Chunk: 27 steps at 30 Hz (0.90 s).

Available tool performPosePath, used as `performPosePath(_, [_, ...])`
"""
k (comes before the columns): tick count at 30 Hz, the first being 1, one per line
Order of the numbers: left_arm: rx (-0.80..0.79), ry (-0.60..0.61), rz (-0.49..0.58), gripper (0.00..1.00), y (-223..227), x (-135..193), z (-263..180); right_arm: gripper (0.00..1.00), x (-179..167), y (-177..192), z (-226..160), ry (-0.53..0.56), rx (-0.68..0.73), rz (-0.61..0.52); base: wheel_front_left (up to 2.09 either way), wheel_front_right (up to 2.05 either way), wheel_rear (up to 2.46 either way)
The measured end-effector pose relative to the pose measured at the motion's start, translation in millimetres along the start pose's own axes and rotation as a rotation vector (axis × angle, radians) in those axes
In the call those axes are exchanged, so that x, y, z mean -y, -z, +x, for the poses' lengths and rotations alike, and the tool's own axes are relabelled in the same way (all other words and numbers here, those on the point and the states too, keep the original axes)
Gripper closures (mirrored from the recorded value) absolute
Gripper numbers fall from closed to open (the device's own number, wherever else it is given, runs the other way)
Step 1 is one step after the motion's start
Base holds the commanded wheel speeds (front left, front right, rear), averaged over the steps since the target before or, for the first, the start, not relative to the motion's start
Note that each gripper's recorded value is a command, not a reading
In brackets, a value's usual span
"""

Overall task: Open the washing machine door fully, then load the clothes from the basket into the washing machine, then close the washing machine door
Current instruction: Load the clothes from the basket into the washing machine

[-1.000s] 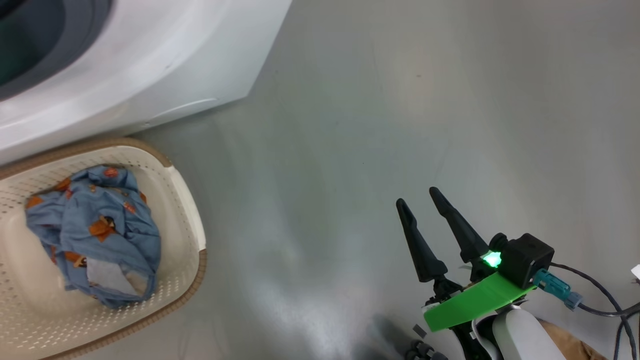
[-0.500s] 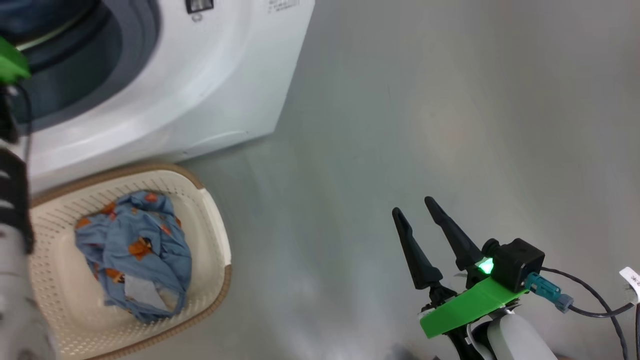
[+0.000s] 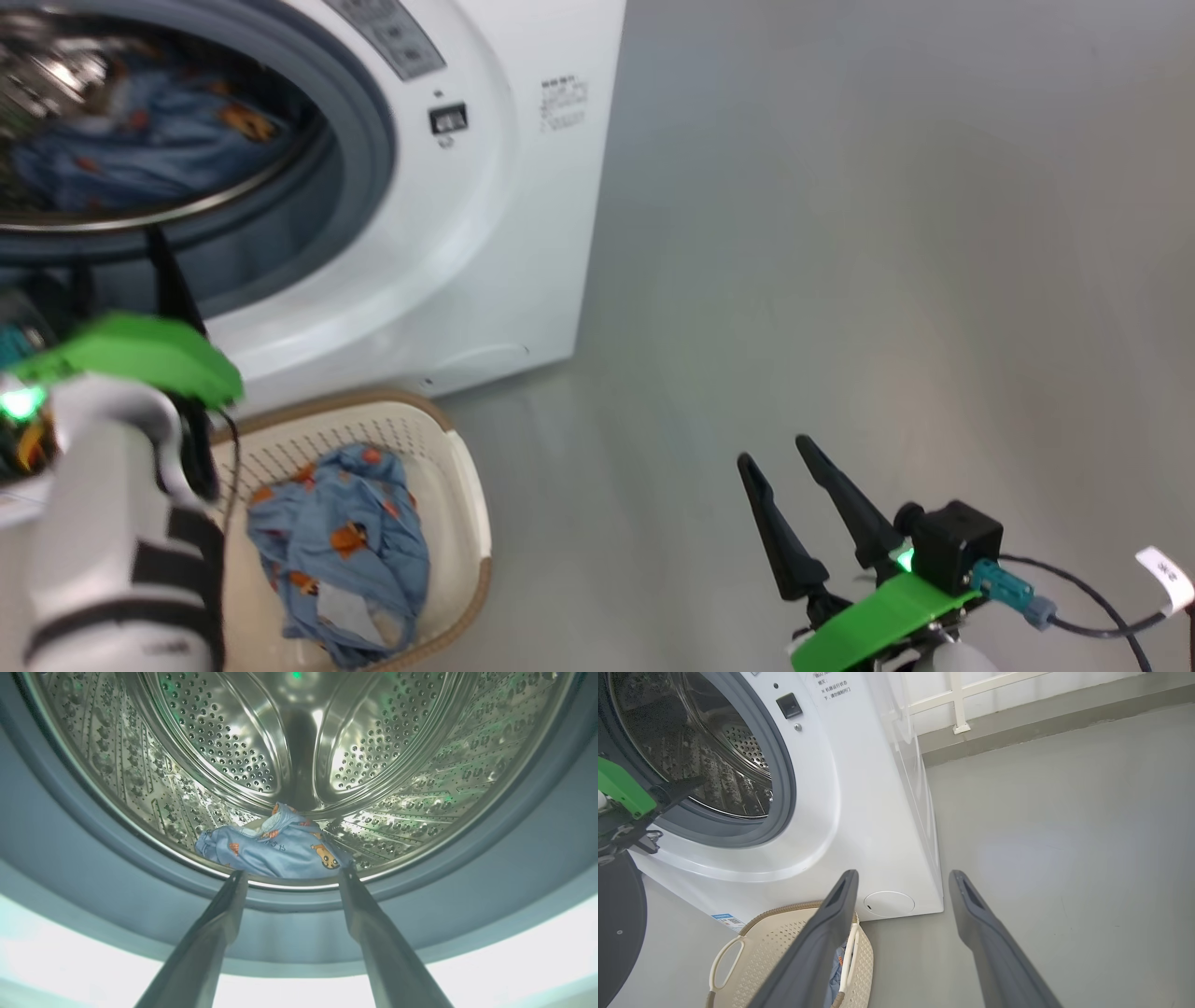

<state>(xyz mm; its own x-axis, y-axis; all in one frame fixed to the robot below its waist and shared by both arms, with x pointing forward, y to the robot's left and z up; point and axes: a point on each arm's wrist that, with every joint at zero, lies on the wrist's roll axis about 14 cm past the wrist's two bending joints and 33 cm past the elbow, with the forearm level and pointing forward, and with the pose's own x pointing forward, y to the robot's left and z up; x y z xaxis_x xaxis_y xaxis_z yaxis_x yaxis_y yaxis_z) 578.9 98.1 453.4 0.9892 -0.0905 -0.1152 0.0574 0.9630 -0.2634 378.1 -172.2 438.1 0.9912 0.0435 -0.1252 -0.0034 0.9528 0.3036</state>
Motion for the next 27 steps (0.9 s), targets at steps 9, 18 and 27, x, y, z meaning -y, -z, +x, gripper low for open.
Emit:
performPosePath(9, [0.001,0.003,0.02,0.0,5,-18,-75,0.0,-10,-15,-16,-0.035,0.05,-0.01,0.0,0.0,0.0])
performPosePath(18, [0.019,0.006,0.021,0.0,6,-29,-130,0.0,-22,-26,-20,-0.078,0.088,-0.013,0.0,0.0,0.0])
performPosePath(27, [0.064,-0.047,-0.011,0.0,-1,-34,-176,0.0,-35,-29,-29,-0.122,0.102,-0.022,0.0,0.0,0.0])
